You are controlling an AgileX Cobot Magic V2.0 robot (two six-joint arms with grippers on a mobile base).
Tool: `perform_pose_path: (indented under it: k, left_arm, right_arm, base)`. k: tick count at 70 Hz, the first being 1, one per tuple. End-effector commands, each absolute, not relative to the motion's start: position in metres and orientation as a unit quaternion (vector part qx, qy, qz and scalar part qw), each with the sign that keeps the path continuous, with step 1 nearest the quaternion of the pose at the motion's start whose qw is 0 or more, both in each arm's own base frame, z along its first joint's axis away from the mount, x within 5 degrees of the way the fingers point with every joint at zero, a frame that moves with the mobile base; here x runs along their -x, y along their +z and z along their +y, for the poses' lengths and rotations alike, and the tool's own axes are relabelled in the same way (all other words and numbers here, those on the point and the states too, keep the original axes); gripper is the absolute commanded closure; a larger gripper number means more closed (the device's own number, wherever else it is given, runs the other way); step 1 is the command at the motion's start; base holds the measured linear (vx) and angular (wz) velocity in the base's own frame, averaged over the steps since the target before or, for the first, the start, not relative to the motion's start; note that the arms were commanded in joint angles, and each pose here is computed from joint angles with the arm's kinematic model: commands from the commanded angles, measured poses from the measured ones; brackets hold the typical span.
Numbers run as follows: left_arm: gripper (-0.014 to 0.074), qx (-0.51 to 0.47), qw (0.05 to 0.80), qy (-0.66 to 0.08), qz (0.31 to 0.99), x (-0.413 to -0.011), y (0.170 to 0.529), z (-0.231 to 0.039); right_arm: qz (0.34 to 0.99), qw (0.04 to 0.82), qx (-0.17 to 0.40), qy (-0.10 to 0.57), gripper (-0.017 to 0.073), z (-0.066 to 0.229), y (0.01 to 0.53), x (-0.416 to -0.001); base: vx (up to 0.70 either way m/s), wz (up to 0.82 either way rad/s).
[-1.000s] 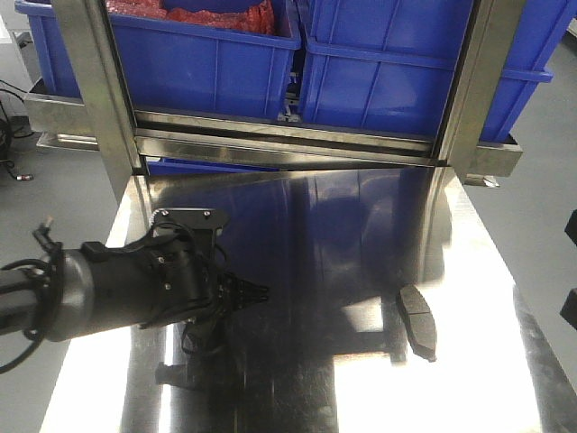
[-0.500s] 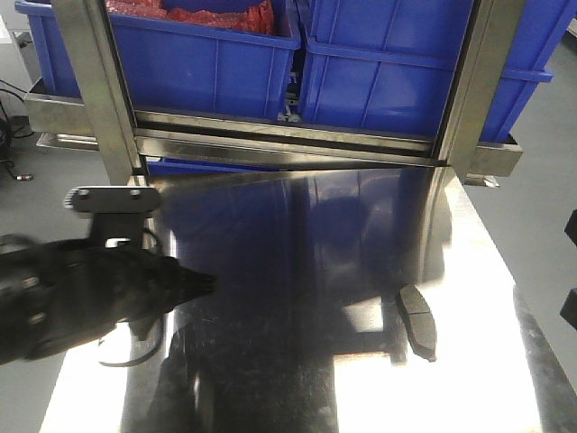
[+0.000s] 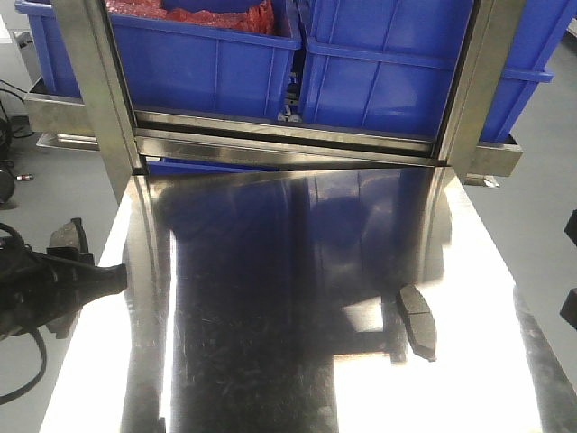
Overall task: Move and align brake pads A on conveyor
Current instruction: 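Lift the grasped pad with the left gripper and pull it back, then lower the right gripper over the other brake pad and close on it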
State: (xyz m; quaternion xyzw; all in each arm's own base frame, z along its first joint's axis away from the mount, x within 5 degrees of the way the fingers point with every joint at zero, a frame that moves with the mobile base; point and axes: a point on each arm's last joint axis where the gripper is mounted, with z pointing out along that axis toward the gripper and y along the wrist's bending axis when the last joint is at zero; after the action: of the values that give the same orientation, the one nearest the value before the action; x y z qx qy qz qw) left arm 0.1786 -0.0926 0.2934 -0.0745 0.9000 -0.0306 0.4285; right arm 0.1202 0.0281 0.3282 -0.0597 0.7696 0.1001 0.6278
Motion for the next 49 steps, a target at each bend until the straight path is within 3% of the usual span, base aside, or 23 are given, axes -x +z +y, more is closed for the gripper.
perform_pose_path:
  k: [1,49]
  left_arm:
    - [0.0380,0.069,0.462,-0.038,0.884,-0.1783,0.3090,-0.0910]
    - [0.0377,0.070,0.459,-0.036,0.885,-0.1786,0.3081,-0.0913]
  right_arm:
    - [0.737,0.666,0.057,0.098,0.0568,0.0271,0.3440,-0.1212]
    - [0.737,0.666,0.057,0.098,0.0568,0.0271,0.3440,-0.1212]
  base:
    - [0.00,0.00]
    - [0.00,0.00]
